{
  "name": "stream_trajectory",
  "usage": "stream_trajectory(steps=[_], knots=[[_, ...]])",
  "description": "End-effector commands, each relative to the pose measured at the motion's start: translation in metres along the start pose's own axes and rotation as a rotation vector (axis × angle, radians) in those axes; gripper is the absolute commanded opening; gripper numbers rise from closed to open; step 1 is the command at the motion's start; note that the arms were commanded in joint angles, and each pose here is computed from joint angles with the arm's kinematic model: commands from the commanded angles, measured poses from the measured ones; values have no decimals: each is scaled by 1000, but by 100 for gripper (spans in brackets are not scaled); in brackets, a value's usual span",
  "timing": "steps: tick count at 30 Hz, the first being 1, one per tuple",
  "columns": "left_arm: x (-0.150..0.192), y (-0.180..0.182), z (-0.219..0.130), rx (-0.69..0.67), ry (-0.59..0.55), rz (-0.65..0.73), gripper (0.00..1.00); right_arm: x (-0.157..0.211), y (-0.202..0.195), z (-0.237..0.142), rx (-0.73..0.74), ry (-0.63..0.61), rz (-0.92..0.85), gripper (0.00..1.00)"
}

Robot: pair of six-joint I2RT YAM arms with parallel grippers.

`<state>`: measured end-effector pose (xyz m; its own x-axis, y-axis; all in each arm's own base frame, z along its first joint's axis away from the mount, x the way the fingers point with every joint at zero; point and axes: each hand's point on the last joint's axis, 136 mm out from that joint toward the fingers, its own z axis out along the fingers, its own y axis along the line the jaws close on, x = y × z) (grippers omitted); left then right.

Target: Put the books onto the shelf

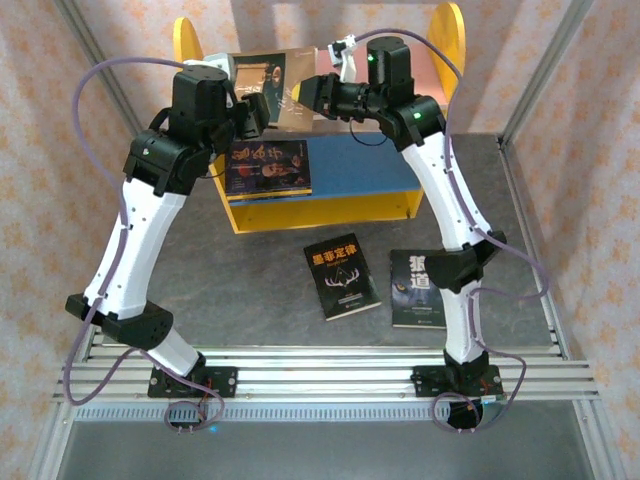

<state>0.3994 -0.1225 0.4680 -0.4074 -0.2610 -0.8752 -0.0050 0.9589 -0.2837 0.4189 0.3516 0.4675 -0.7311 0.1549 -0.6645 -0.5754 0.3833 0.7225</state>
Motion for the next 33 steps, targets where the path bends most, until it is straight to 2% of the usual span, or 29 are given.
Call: stream_trajectory(steps=[1, 9, 17, 33], knots=[[0, 1, 7, 4, 2, 5, 57, -16, 32, -8, -117, -44, -71, 23], [7, 8, 9, -18, -4, -31, 56, -23, 23, -2, -105, -67, -48, 35], [10, 14, 9, -43, -3, -39, 56, -33, 6, -7, 1, -128, -77, 50], [0, 18, 19, -74, 5, -28, 56, -26, -10, -23, 127, -113, -109, 73]])
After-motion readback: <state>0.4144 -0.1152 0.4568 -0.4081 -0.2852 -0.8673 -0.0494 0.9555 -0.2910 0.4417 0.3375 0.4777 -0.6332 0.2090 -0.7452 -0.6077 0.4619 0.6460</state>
